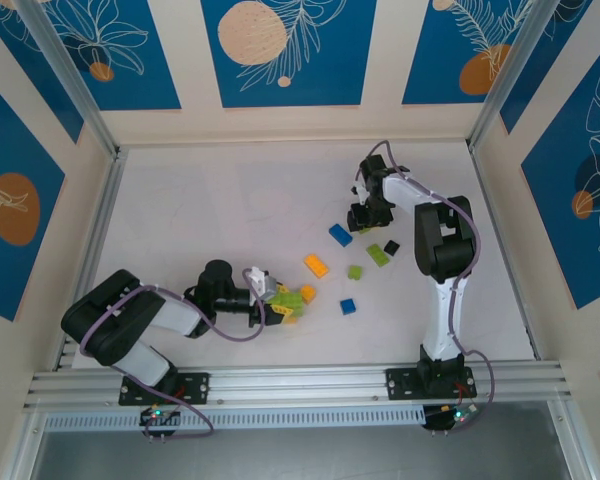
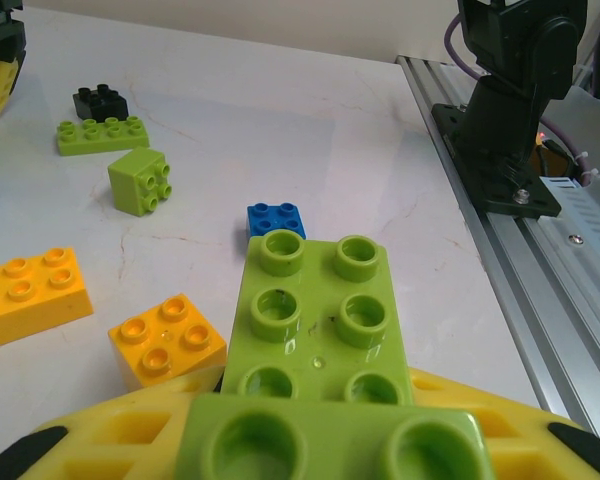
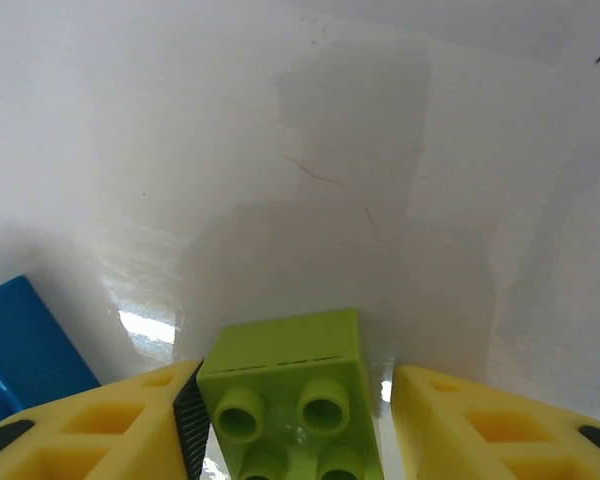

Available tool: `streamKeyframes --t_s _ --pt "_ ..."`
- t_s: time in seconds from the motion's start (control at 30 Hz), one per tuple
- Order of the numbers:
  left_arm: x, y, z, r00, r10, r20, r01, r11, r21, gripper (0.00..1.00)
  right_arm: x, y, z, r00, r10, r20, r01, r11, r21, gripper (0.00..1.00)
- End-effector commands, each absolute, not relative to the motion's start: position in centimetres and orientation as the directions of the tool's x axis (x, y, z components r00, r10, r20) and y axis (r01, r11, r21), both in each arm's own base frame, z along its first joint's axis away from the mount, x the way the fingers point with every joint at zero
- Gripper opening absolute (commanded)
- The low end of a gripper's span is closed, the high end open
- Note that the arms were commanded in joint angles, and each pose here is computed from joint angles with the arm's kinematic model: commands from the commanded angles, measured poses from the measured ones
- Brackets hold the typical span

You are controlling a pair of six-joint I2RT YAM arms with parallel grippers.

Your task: Assemble a carrot with lego

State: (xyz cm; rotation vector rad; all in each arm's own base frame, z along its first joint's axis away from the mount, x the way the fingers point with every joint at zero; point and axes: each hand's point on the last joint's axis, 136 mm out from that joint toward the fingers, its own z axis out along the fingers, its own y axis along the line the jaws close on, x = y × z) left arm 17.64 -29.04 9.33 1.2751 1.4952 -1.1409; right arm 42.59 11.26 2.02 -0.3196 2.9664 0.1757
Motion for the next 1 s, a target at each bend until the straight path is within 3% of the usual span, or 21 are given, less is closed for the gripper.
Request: streamKeyframes --t_s 0.0,0.27,0.7,0.97 --pt "18.1 -29.1 9.3 -0.109 0.228 -0.968 0.993 0.063 -0.097 0.42 41.9 12.2 2.2 -0.969 -0.195 -0.152 -0.223 0.955 0.195 0.54" --pt "18.2 -29.1 9.3 -0.110 0.228 -0.967 0.993 0.062 -0.099 0.42 41.8 11.9 1.7 -0.973 -0.187 -0.133 -0.211 0.957 0.199 0.53" --pt "18.2 -29.1 9.3 -0.109 0.230 -0.967 0.993 0.063 -0.097 0.42 41.3 11.7 2.9 -0.978 -0.152 -0.142 -0.179 0.963 0.202 0.37" --pt "18.2 -29.1 9.2 -0.110 0.230 -0.967 0.993 0.063 -0.098 0.42 35.5 13.6 8.4 -0.984 -0.112 -0.139 -0.138 0.971 0.196 0.32"
